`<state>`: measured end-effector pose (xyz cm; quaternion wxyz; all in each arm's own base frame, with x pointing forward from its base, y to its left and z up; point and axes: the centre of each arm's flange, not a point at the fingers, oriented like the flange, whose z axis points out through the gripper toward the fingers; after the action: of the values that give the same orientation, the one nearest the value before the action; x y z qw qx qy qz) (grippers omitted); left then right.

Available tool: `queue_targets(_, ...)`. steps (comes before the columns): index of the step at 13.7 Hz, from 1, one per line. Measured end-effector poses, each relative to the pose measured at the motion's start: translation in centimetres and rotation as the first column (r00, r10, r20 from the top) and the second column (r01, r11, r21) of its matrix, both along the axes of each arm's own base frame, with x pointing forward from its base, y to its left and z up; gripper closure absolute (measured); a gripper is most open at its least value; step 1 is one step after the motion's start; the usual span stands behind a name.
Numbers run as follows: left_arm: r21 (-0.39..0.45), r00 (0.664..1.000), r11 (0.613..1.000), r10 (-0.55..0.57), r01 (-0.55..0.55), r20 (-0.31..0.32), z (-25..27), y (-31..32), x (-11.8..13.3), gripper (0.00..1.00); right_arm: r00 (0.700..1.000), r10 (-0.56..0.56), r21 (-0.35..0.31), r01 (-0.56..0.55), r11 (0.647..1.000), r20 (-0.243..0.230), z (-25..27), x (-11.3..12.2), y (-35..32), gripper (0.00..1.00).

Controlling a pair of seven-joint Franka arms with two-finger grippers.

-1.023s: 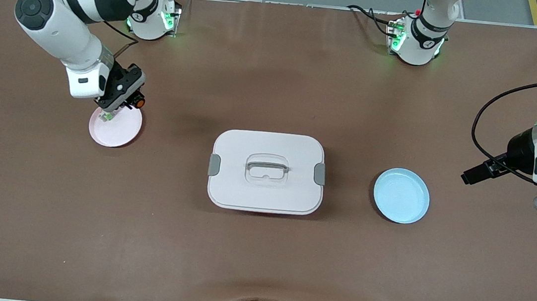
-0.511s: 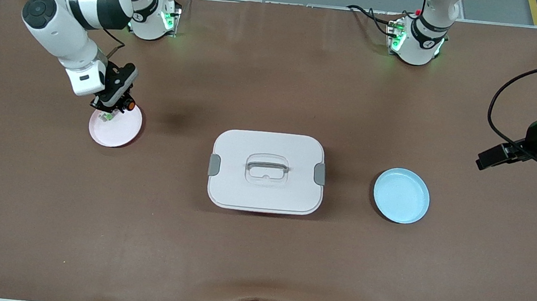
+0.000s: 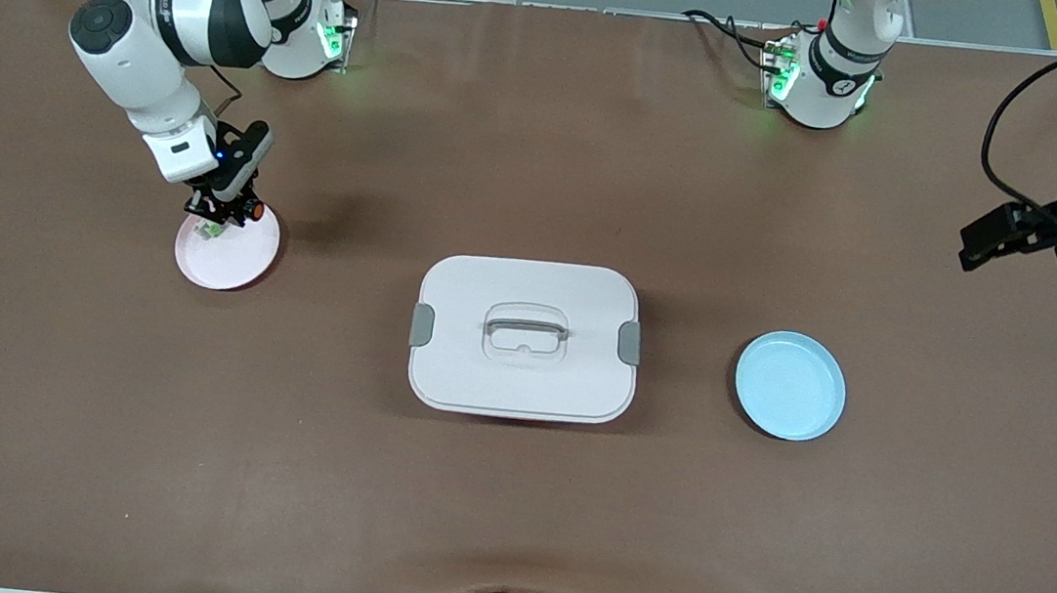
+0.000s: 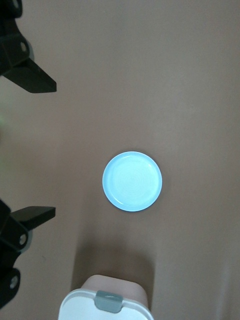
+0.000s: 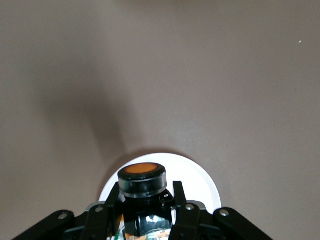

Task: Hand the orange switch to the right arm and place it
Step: 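Lower the switch onto the pink plate with the right gripper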

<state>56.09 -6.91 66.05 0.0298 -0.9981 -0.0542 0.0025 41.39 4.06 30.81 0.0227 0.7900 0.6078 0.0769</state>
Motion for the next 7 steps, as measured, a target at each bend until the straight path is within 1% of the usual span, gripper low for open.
queue_targets(3,0.004,0.999,0.999,-0.041,0.041,-0.016,0.0,1.6,-1.9,0.0,0.999,0.014,-0.016,-0.013,1.0,0.042,-3.1,-1.1,-1.2,0.57)
queue_targets(5,0.005,0.998,0.999,-0.053,0.054,-0.022,-0.4,1.8,-2.9,0.0,0.998,0.019,-0.024,-0.017,1.0,0.053,-5.2,-1.2,-1.4,0.57)
queue_targets(7,0.005,0.998,0.998,-0.058,0.058,-0.025,-0.7,1.7,-3.3,0.0,0.998,0.03,-0.034,-0.028,0.999,0.062,-7.0,-1.1,-1.7,0.57)
